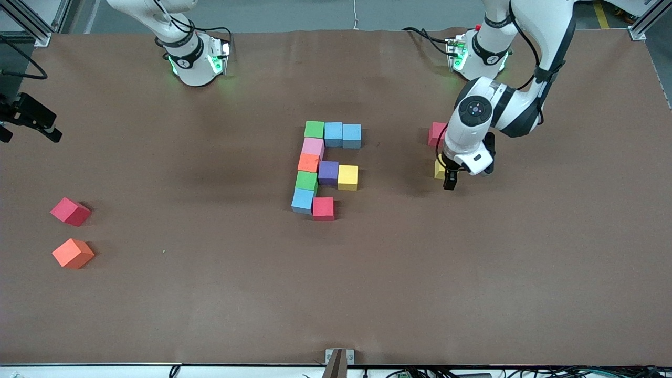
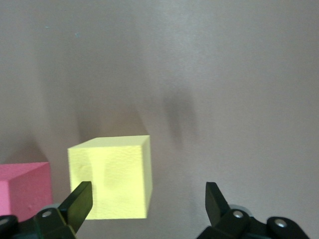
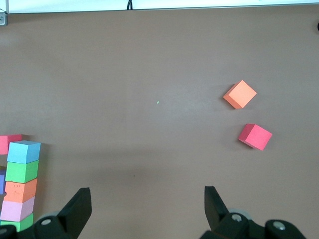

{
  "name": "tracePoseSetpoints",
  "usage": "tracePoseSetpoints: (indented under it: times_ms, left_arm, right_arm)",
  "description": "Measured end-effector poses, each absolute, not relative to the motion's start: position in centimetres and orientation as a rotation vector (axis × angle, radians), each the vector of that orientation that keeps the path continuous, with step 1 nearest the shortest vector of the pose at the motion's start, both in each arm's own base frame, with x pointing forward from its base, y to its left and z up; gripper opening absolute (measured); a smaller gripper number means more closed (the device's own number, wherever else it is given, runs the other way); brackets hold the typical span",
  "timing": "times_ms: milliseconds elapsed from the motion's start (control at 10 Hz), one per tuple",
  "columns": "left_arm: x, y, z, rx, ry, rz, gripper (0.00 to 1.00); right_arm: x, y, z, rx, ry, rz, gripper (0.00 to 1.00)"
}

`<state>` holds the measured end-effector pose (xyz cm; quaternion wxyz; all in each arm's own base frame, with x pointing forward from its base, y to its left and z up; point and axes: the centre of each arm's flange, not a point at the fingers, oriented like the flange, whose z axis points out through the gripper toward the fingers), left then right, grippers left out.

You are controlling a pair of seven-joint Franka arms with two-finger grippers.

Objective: Arrange 11 blocks into digit 3
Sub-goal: 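Reach and grasp the second yellow cube with the left gripper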

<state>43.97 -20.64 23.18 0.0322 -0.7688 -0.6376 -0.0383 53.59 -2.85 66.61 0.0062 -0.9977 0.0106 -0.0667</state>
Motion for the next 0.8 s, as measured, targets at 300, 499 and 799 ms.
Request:
tracePoseSetpoints:
  times_ms: [300, 499, 799]
  left_arm:
    - [41.7, -20.4, 22.0, -2.398, -1.955, -0.11, 1.0]
    - [40.9, -20.1, 21.3, -2.402, -1.951, -0.101, 1.0]
    - [40.3, -20.1, 20.7, -2.423, -1.96, -0.1, 0.97]
  right_arm:
    - [53.5, -2.8, 66.5, -3.123, 0.031, -0.193, 1.0]
    - [53.5, -2.5, 66.6, -3.122, 0.023, -0.192, 1.0]
    - [53.4, -2.6, 66.7, -3.123, 0.025, -0.188, 1.0]
